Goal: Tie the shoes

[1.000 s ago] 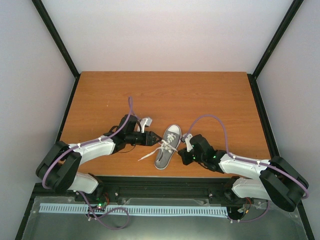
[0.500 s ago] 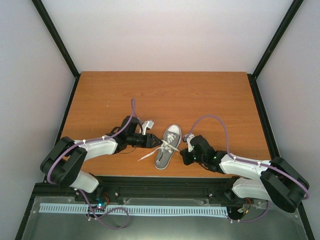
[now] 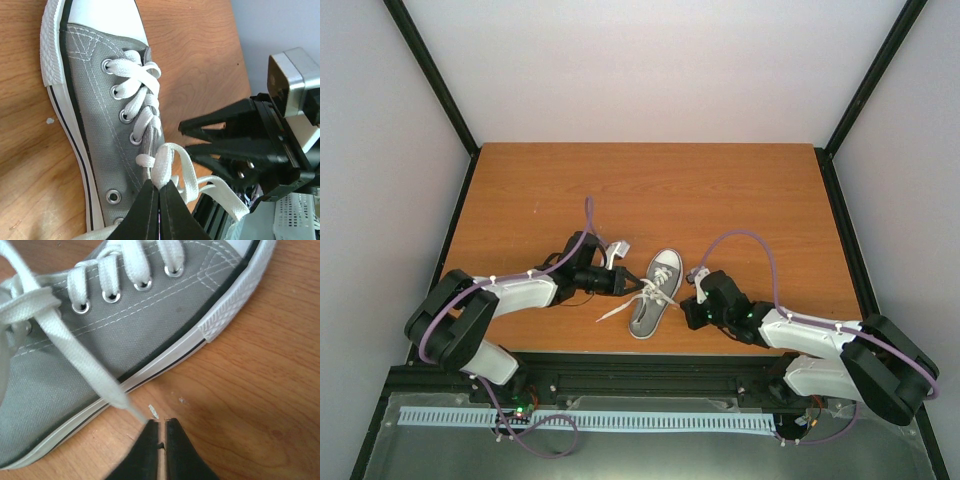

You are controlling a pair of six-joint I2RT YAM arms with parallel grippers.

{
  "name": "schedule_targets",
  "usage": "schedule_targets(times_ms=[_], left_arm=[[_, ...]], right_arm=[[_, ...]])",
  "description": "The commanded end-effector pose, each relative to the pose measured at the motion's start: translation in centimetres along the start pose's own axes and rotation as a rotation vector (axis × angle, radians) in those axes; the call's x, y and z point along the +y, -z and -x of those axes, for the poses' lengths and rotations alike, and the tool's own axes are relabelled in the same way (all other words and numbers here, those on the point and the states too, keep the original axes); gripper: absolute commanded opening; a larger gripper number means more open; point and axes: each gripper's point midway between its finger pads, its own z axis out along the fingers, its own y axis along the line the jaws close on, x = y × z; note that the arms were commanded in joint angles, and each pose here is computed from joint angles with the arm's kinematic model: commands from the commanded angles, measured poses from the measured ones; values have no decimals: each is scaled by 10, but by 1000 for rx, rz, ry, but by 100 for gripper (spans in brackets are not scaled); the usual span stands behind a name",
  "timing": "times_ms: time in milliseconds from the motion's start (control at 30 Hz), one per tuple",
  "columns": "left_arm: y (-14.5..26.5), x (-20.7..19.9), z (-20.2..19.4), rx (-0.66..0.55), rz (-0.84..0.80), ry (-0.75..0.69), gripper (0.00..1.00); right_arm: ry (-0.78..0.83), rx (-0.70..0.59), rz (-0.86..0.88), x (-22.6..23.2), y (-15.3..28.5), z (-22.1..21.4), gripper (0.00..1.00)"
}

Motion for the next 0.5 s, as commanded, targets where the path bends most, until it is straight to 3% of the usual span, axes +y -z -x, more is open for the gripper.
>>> schedule_targets(times_ms=[0, 100, 200, 367, 467], left_arm=[[2, -17, 18, -34, -51, -54, 1], [2, -16, 16, -29, -50, -55, 1], [2, -15, 15, -28, -48, -51, 1], [1, -15, 16, -28, -46, -46, 1], [1, -15, 17, -31, -46, -45, 1]], right_arm=[[-6, -58, 38, 10, 13, 12, 47], [8, -151, 108, 26, 32, 34, 66], [42, -226, 180, 46, 49, 48, 73], [101, -216, 193, 64, 49, 50, 73], [125, -177, 158, 66, 38, 44, 61]])
